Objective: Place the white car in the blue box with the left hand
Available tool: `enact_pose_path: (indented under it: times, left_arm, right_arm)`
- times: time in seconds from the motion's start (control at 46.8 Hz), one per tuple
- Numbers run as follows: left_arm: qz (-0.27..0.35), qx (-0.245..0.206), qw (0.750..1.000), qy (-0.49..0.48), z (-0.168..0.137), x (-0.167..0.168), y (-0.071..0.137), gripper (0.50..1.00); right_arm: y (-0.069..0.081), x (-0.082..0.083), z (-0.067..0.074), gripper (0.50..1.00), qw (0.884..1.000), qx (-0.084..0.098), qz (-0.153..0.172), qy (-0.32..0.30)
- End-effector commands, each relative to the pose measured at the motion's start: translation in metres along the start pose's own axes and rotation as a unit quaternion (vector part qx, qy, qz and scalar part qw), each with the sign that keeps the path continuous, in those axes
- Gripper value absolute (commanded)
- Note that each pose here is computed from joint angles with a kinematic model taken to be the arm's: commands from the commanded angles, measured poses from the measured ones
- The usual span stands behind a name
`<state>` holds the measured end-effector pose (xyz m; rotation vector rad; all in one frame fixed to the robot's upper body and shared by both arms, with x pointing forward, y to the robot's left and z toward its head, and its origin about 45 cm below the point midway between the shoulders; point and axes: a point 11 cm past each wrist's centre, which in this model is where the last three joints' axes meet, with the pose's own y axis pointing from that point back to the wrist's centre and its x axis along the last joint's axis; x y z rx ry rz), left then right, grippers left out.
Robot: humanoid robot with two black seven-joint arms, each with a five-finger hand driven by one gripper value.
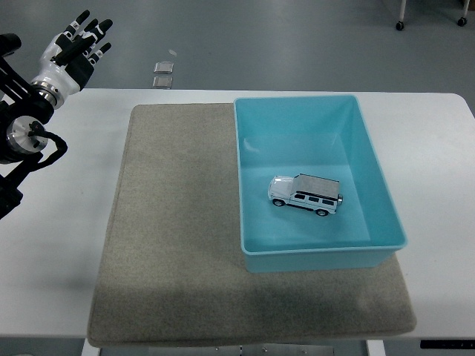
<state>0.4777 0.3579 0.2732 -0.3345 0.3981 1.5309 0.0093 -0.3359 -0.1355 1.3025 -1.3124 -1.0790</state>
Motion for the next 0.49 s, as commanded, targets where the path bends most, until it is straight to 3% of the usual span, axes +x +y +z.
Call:
enact_pose_path:
  times: [0.0,0.47]
  left_arm:
    - [0.002,0.0,1.0,0.0,0.0,0.001,0.0,0.996]
    - [0.008,0.012,1.0,0.002,-0.012,0.008,0.006,0.996]
  right_arm:
    - [0.0,0.0,0.0,0.936,1.0,0.0,0.0,0.0]
    - [0.0,-0.001,0.004,0.936,1.0,-0.005,-0.001,0.008]
